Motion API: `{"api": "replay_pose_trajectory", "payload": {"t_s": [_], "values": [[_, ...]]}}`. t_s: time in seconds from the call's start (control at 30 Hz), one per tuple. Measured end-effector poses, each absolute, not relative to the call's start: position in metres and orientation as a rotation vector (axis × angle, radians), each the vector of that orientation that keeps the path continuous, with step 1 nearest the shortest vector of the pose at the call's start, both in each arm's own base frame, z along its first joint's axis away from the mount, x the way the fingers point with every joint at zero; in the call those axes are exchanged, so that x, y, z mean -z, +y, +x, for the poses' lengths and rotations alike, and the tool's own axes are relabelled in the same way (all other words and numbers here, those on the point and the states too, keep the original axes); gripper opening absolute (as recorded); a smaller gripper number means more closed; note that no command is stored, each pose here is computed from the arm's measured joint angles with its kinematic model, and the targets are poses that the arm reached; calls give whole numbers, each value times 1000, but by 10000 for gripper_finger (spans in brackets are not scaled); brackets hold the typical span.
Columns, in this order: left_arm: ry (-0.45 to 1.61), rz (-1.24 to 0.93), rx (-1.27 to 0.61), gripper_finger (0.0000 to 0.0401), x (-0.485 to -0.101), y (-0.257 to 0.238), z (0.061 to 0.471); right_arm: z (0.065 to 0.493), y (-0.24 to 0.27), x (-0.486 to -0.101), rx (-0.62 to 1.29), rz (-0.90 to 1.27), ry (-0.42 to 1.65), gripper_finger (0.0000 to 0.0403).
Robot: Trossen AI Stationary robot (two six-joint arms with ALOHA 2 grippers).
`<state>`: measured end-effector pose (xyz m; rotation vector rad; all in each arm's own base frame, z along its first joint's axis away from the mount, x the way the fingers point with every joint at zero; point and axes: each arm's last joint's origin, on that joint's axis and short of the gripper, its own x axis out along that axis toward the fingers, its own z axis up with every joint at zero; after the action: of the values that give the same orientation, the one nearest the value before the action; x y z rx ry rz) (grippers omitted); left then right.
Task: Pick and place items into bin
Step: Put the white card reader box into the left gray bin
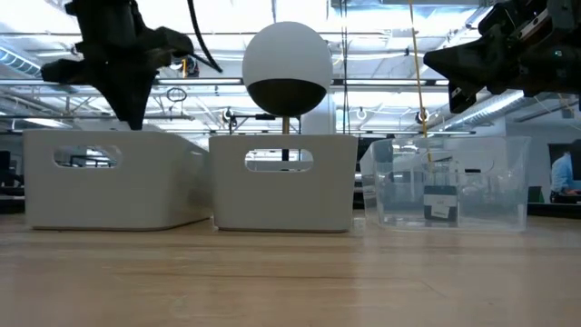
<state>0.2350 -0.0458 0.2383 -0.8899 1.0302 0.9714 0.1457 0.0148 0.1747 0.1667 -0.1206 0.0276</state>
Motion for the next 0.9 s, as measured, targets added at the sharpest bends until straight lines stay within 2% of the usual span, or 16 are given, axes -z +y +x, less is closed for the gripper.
{"api": "replay_pose_trajectory", "payload": {"t_s": [0.9], "values": [[1197,-916,-989,13,-187,-36,273,146,15,-175,-28,167,-129,0]]}}
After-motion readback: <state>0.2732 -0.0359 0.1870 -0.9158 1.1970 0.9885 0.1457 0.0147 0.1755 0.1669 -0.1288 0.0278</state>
